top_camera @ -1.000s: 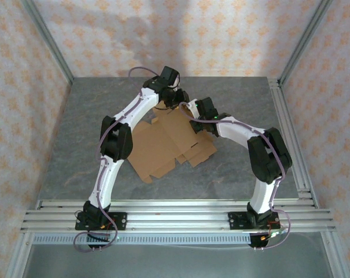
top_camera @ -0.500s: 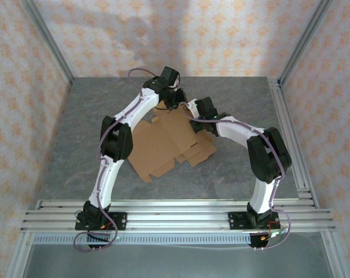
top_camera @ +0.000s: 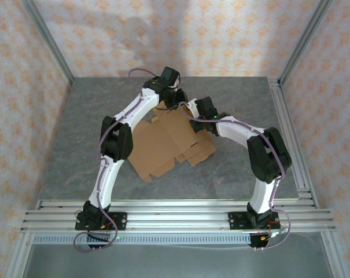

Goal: Fold the paper box

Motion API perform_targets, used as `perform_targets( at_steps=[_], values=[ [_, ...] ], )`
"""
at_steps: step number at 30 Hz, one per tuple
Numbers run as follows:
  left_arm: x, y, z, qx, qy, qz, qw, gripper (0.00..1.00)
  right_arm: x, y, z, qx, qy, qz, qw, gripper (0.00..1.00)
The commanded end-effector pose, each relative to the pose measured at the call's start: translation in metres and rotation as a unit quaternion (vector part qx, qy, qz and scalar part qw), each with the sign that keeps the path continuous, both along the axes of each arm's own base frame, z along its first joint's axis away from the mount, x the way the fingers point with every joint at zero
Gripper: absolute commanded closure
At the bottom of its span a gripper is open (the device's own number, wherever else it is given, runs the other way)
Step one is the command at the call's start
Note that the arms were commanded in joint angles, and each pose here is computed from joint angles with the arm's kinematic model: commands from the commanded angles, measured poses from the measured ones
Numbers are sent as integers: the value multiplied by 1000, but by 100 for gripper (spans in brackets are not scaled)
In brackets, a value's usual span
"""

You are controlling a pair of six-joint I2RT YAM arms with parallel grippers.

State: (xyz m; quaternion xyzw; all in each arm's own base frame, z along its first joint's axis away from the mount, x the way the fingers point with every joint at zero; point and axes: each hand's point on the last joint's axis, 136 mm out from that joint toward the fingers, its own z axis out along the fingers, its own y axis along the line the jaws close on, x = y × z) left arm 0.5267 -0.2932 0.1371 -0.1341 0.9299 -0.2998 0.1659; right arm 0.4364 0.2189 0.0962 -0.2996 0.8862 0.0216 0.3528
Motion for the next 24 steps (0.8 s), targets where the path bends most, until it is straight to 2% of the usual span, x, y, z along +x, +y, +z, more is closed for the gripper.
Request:
perform_targets(
  at_steps=[1,3,6,12,14,19,20,24],
  values=[
    [-2,-3,-5,7,3,-7,1000,76,6,3,10,-7,-15,2,1000,100],
    [-3,4,-3,27,-3,-8,1000,62,6,1,9,-11,-15,-1,1000,100],
    [-5,18,9,60,-27,-6,998,45,4,-3,7,-14,-10,-4,1000,100],
    [-14,53,60,120,-103,10,987,9,1,-12,-1,-6,16,-12,1000,100],
    [-17,66,71,144,-127,13,981,0,-1,-13,-5,-4,32,-10,999,100],
    [-29,105,79,218,-185,29,958,0,-5,-14,-20,-7,80,-15,997,100],
    [-35,114,91,221,-203,39,953,0,-7,-15,-25,-13,93,-19,995,100],
    [-55,149,91,231,-218,74,945,0,-2,-25,-44,-40,130,-57,989,100]
  ],
)
